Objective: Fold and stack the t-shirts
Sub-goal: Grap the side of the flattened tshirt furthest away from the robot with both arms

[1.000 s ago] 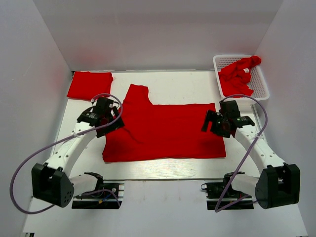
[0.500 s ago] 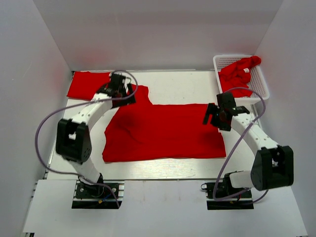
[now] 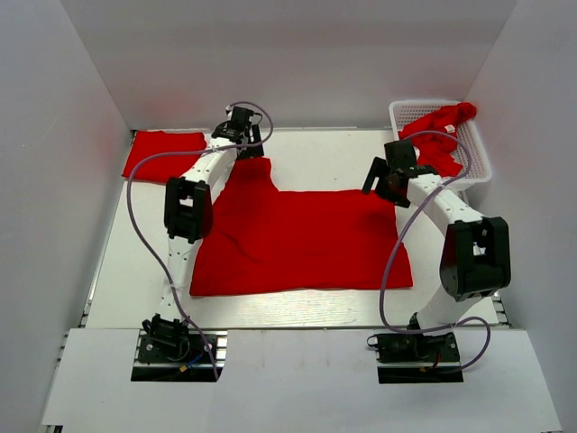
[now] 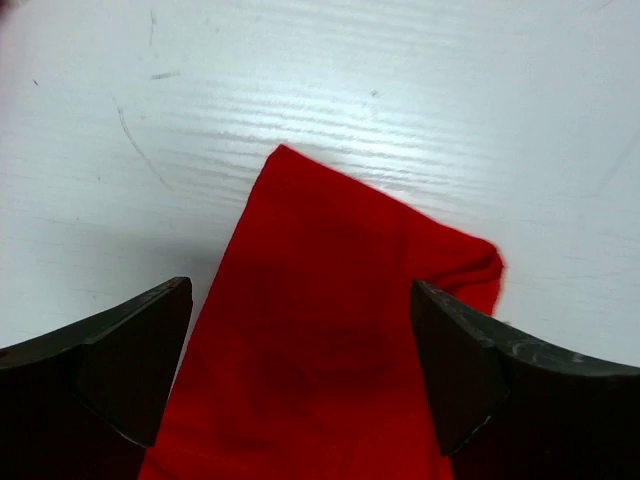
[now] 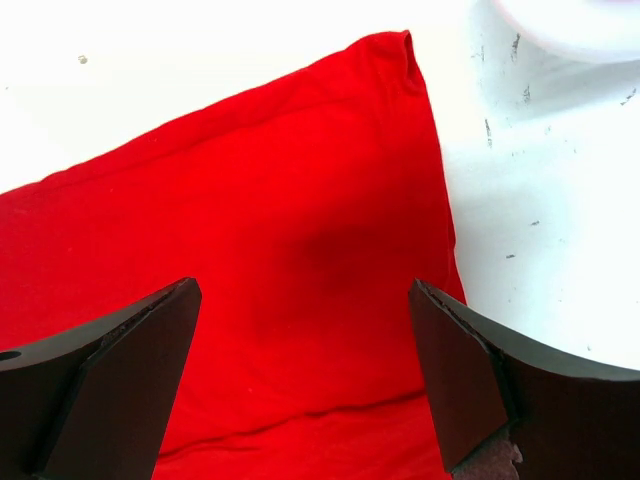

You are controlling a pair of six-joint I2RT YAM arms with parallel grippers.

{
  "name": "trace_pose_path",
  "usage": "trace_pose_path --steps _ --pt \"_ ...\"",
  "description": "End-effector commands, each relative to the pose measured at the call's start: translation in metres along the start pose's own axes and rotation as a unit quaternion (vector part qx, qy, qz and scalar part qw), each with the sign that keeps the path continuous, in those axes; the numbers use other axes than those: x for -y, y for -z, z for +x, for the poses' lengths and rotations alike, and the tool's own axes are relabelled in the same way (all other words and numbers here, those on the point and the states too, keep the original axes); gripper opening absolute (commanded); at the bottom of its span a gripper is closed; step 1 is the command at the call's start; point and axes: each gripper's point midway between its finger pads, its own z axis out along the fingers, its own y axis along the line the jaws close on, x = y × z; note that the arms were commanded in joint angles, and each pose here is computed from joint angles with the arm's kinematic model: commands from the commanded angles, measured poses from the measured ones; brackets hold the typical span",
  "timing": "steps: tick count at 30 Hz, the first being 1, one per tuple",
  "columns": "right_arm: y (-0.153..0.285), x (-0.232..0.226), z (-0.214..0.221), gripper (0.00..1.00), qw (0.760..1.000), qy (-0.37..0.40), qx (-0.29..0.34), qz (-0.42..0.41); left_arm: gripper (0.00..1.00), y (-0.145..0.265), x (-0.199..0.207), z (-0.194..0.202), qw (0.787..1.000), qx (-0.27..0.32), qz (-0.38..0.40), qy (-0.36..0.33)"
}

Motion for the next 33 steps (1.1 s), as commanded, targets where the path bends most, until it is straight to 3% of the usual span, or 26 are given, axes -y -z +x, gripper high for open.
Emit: trace_pose_path --steps 1,5,15,19,22,26,33 --pt "0.002 -0.007 -0.021 0.9 1.0 0.004 0.027 0.002 1.0 0.007 -0.006 -0.032 0.999 0.039 0.002 0.005" --pt "-0.002 -0.006 -0.02 0.9 1.0 0.012 0.019 0.001 1.0 -0.01 -0.012 -0.038 0.997 0.067 0.005 0.039" --pt "-0.015 -0.006 -0.009 0.9 1.0 0.024 -0.008 0.002 1.0 -0.049 -0.008 -0.022 0.996 0.068 0.014 0.061" --pt "-0.019 -0.01 -0.007 0.9 1.0 0.026 -0.014 -0.004 0.89 -0.065 -0.004 -0.005 0.997 0.053 0.024 0.057" --pt "-0.023 -0.008 -0.004 0.9 0.999 0.026 -0.021 0.0 0.69 -0.074 0.0 0.008 0.997 0.035 0.034 0.053" --pt "-0.022 -0.007 -0.009 0.9 1.0 0.026 -0.015 0.009 0.54 -0.069 -0.005 0.029 0.998 0.01 0.036 0.041" --pt "-0.029 -0.014 -0.023 0.9 1.0 0.004 -0.005 0.012 0.54 -0.057 -0.004 0.035 0.999 0.015 0.046 0.019"
